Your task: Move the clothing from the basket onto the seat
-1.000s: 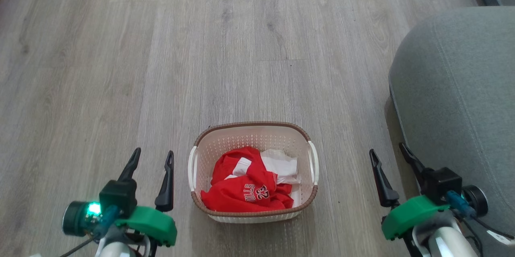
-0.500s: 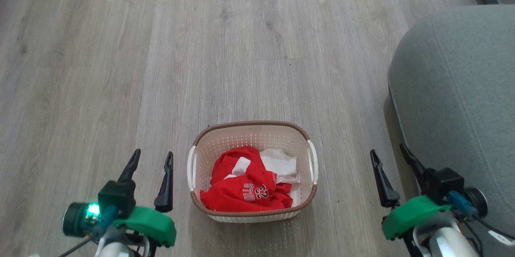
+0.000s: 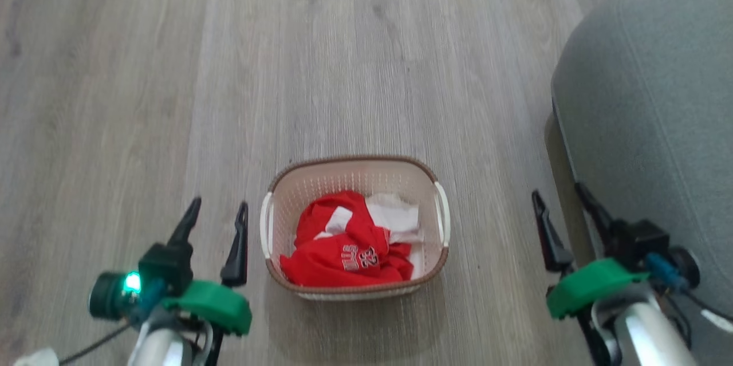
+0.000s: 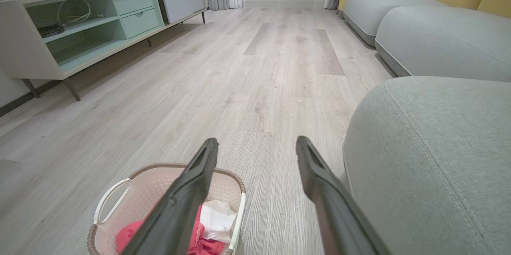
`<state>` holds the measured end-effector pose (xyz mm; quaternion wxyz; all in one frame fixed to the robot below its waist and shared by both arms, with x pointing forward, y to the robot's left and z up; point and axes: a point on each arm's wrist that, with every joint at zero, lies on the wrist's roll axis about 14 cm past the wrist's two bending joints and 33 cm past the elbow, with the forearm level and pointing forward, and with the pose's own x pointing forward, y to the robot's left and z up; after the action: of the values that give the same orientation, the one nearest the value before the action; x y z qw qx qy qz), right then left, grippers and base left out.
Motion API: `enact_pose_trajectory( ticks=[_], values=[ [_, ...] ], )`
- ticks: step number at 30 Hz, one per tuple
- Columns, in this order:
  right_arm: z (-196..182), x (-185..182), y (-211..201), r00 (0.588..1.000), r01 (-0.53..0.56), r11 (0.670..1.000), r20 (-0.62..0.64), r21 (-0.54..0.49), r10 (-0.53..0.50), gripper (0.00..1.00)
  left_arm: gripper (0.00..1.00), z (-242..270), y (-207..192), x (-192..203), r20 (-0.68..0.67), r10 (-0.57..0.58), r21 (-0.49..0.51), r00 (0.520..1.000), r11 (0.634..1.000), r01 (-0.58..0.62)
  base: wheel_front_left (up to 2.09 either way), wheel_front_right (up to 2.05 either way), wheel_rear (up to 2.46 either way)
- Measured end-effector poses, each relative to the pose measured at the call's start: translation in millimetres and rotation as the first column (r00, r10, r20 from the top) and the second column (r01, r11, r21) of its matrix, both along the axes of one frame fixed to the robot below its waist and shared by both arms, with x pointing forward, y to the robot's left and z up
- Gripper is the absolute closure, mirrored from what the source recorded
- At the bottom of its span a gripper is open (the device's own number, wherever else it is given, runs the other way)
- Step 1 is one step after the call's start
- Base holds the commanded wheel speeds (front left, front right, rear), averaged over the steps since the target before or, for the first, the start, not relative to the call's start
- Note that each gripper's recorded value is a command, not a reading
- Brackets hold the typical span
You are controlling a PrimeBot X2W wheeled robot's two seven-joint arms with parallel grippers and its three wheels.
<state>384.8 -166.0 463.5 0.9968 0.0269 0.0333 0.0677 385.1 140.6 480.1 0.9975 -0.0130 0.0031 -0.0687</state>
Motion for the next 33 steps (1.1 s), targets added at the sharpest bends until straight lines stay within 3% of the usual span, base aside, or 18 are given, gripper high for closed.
enact_pose_trajectory(
  ticks=[10,19,23,33],
  values=[
    [2.9,59.9,-15.0,0.998,0.048,0.999,0.043,0.005,-0.049,0.00,0.00,-18.9,-29.5,60.9,-0.022,-0.081,-0.020,0.996,0.997,0.081,0.00,0.00,0.00],
    [-24.9,127.1,-18.9,0.996,0.066,0.998,0.052,0.009,-0.067,0.00,0.00,-88.7,-83.4,132.3,-0.117,-0.244,0.024,0.963,0.968,0.248,0.00,0.00,0.00],
    [-46.1,139.7,-25.8,0.996,0.081,0.997,0.025,-0.004,-0.081,0.00,0.00,-136.2,-103.8,140.3,-0.211,-0.318,0.056,0.924,0.940,0.336,0.00,0.00,0.00],
    [-102.6,143.9,-49.9,0.988,0.134,0.991,-0.077,-0.007,-0.134,0.00,0.00,-267.4,-146.6,151.2,-0.555,-0.389,0.058,0.735,0.864,0.501,0.00,0.00,0.00]
  ],
)
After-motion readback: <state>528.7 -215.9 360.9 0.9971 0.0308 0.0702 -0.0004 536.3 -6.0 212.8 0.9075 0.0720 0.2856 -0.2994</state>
